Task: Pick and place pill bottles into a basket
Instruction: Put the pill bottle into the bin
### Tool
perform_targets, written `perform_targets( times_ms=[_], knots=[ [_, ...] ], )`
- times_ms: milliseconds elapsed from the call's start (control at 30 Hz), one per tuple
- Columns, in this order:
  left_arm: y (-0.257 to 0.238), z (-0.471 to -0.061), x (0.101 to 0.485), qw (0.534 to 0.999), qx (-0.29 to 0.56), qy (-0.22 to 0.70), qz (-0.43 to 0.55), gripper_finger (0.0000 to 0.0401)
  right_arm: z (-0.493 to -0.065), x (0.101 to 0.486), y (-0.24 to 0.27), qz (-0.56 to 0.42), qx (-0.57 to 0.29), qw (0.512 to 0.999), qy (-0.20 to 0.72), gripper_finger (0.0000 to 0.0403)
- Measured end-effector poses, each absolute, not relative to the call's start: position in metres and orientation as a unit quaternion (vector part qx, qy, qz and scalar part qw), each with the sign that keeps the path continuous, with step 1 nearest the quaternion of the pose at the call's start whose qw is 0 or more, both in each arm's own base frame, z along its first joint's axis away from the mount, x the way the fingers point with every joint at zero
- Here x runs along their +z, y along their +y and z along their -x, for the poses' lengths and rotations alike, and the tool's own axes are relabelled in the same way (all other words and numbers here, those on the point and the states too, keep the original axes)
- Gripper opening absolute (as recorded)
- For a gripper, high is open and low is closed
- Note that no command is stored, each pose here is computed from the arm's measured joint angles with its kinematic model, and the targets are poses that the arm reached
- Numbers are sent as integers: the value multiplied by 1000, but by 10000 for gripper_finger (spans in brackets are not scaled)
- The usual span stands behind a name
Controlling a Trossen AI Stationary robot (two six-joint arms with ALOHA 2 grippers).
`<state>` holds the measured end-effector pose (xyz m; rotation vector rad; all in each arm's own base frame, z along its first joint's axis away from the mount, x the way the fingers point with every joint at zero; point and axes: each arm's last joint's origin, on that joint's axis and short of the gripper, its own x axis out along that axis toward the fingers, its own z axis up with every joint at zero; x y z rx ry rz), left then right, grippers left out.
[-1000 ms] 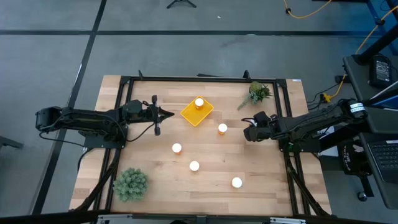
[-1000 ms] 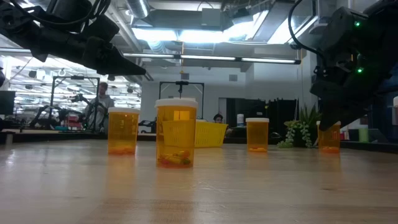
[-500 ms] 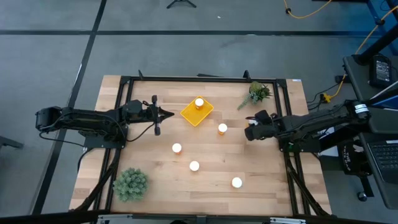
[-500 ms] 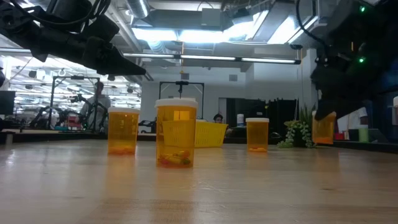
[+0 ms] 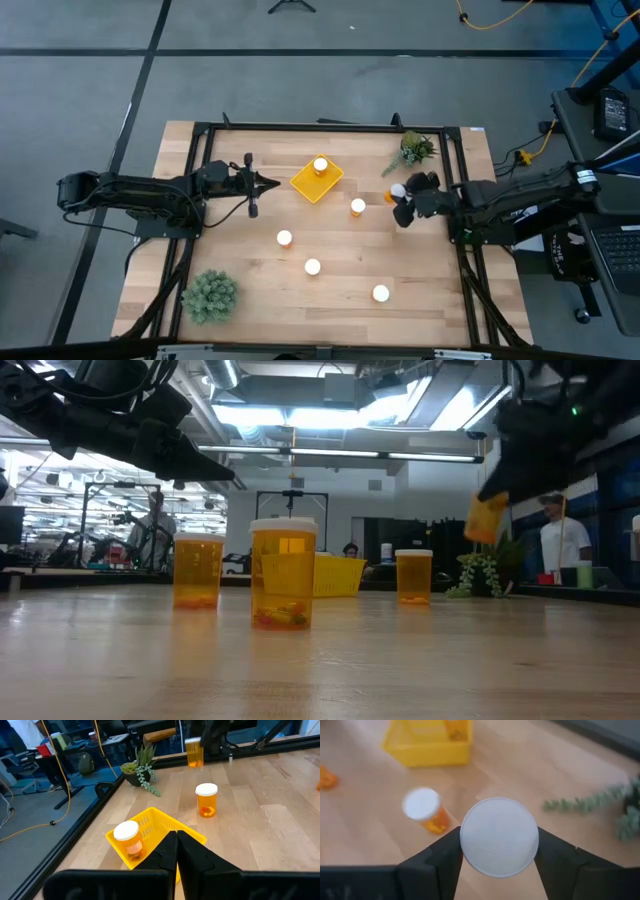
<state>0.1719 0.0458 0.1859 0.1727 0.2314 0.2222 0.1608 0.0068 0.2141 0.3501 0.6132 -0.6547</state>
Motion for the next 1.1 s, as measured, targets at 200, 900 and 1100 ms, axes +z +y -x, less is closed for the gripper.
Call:
perform_targets(
  times_ms=[200, 900, 1100],
  knots=[
    [46, -172, 186, 983, 111, 115, -86, 4, -171, 241, 8, -111, -284, 908, 288, 214],
    [46, -172, 186, 985, 113, 113, -68, 10, -188, 252, 13, -56, -215, 936, 272, 214],
    [46, -172, 186, 985, 113, 113, -67, 5, -198, 249, 8, -62, -229, 935, 262, 214]
  ],
)
